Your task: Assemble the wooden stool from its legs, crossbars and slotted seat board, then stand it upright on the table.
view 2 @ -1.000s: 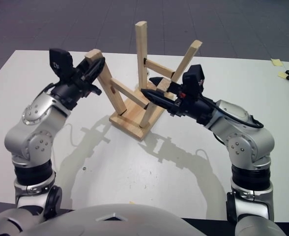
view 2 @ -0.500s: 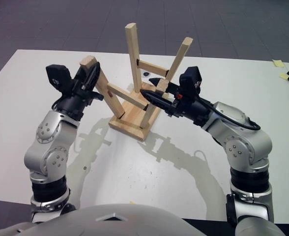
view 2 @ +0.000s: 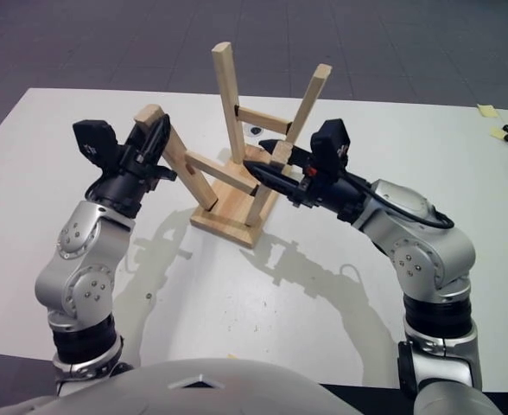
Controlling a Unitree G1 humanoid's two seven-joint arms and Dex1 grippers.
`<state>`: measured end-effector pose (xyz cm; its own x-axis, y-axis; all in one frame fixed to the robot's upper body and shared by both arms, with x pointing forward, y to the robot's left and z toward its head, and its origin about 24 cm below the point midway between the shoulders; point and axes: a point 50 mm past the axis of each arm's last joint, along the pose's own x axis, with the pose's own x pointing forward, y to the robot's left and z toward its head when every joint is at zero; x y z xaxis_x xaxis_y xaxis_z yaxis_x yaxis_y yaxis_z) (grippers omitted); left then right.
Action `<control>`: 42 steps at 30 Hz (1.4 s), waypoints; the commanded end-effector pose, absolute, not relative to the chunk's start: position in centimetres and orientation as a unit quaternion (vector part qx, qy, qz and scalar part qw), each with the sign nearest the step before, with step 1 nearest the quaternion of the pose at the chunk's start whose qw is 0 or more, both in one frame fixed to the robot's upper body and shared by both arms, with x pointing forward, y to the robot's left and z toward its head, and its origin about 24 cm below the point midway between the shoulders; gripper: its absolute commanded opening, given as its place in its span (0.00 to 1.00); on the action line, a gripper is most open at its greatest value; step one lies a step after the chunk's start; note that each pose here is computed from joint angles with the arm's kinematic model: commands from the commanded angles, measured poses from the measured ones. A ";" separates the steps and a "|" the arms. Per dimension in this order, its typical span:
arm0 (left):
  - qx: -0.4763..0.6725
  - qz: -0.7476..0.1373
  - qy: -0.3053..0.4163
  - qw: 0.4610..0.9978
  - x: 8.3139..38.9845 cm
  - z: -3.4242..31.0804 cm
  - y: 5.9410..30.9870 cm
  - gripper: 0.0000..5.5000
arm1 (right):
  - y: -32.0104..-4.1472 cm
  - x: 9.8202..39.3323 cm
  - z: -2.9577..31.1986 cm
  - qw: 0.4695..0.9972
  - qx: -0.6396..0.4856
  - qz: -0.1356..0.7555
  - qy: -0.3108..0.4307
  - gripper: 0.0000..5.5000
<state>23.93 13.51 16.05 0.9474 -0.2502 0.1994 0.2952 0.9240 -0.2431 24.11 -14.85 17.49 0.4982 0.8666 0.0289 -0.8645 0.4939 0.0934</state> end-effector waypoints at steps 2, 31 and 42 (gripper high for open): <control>-0.121 -0.091 -0.167 0.974 23.7 18.5 14.7 0.19 | -15.3 24.0 15.6 0.868 0.055 0.488 0.069 0.40; -0.091 -0.148 -0.187 0.967 23.3 19.7 14.2 0.19 | -15.6 23.5 15.0 0.866 0.047 0.492 0.082 0.40; -0.040 -0.085 -0.216 0.972 24.4 19.6 16.7 0.19 | -15.6 23.7 15.1 0.868 0.043 0.489 0.081 0.40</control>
